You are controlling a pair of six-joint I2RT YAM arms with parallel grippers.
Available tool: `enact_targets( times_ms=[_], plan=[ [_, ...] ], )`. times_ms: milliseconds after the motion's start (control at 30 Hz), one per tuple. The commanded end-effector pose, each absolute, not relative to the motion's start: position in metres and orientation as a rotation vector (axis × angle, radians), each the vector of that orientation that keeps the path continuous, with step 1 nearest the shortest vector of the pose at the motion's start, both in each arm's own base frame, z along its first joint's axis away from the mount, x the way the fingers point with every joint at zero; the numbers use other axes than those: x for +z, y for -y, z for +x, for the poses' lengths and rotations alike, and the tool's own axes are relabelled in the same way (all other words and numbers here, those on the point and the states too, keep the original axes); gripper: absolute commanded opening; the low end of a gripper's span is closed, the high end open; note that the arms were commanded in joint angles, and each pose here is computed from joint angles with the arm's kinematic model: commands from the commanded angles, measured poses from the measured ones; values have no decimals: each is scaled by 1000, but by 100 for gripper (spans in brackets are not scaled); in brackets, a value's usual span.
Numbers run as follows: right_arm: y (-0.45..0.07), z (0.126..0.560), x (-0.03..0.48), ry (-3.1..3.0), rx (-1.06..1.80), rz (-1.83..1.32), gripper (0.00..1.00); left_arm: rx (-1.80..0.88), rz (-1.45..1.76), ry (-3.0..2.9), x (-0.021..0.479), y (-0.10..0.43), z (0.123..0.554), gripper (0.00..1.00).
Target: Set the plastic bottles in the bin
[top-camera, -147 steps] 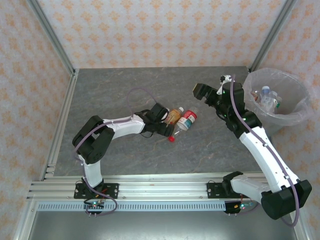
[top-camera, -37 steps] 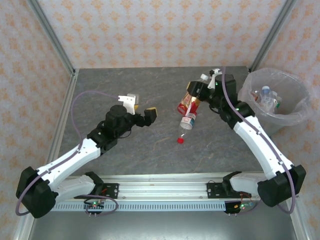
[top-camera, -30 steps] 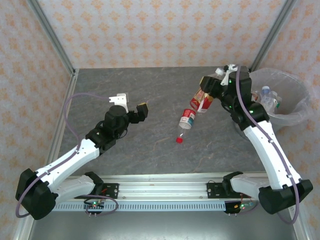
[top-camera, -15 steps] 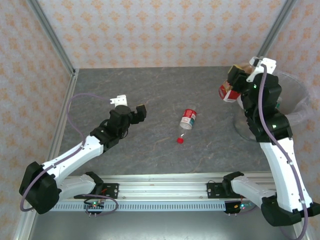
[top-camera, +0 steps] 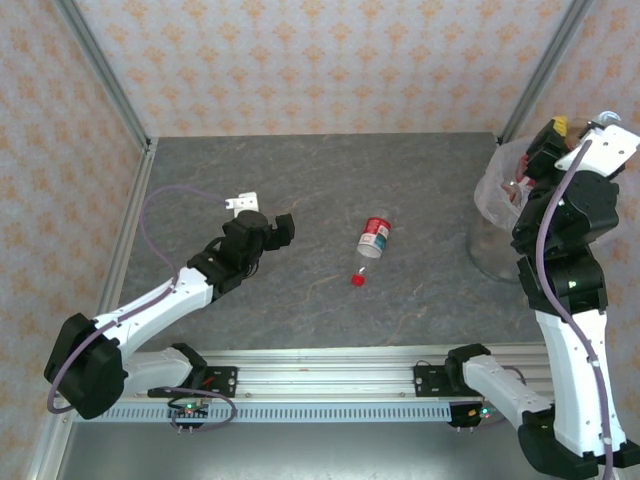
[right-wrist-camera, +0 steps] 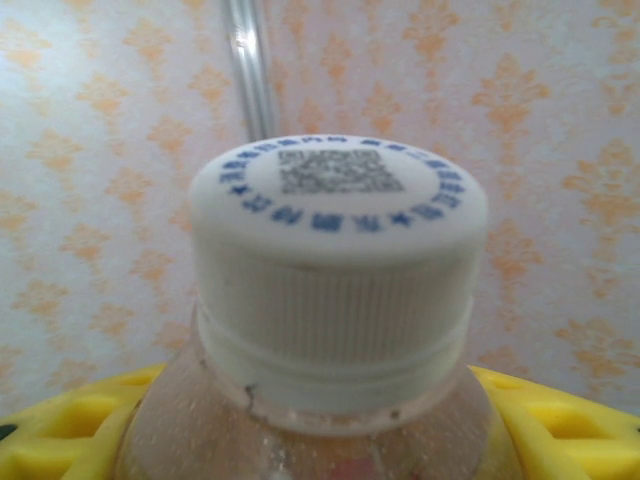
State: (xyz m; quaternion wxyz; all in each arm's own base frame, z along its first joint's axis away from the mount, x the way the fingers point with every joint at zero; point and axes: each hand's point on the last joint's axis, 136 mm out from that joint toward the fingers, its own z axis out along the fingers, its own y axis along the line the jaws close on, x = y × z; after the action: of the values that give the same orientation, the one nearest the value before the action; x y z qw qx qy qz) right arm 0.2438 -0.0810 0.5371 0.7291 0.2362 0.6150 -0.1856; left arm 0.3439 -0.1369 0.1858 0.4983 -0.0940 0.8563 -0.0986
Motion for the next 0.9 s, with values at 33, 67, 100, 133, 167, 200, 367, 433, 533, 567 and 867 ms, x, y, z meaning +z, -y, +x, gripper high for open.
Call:
enact_targets(
  times_ms=[33,67,100,133,167,200,367,433,533,567,867],
  plan=[
    [113,261,511,-1401,-488,624,52,-238,-266,-2064,192,133,347,100],
    [123,267,502,-1419,-491,649,52,-237,-268,-2063,193,133,347,100],
    [132,275,494,-1441,-485,671,52,-232,-267,-2064,192,132,346,100],
    [140,281,486,-1460,-476,695,52,-228,-267,-2065,192,131,346,100],
    [148,289,478,-1485,-456,721,53,-219,-266,-2066,192,130,345,100],
    [154,298,468,-1519,-425,735,53,-211,-266,-2067,192,128,344,100],
    [167,330,423,-1730,-416,777,67,-191,-280,-2060,192,122,340,100],
    [167,332,408,-1797,-409,804,77,-185,-284,-2060,191,120,339,100],
    [163,329,392,-1877,-395,817,92,-177,-294,-2062,190,117,339,100],
    [163,327,390,-1895,-400,827,94,-178,-293,-2064,189,118,339,100],
    [160,309,398,-1888,-395,887,99,-185,-287,-2077,185,121,344,100]
  ],
)
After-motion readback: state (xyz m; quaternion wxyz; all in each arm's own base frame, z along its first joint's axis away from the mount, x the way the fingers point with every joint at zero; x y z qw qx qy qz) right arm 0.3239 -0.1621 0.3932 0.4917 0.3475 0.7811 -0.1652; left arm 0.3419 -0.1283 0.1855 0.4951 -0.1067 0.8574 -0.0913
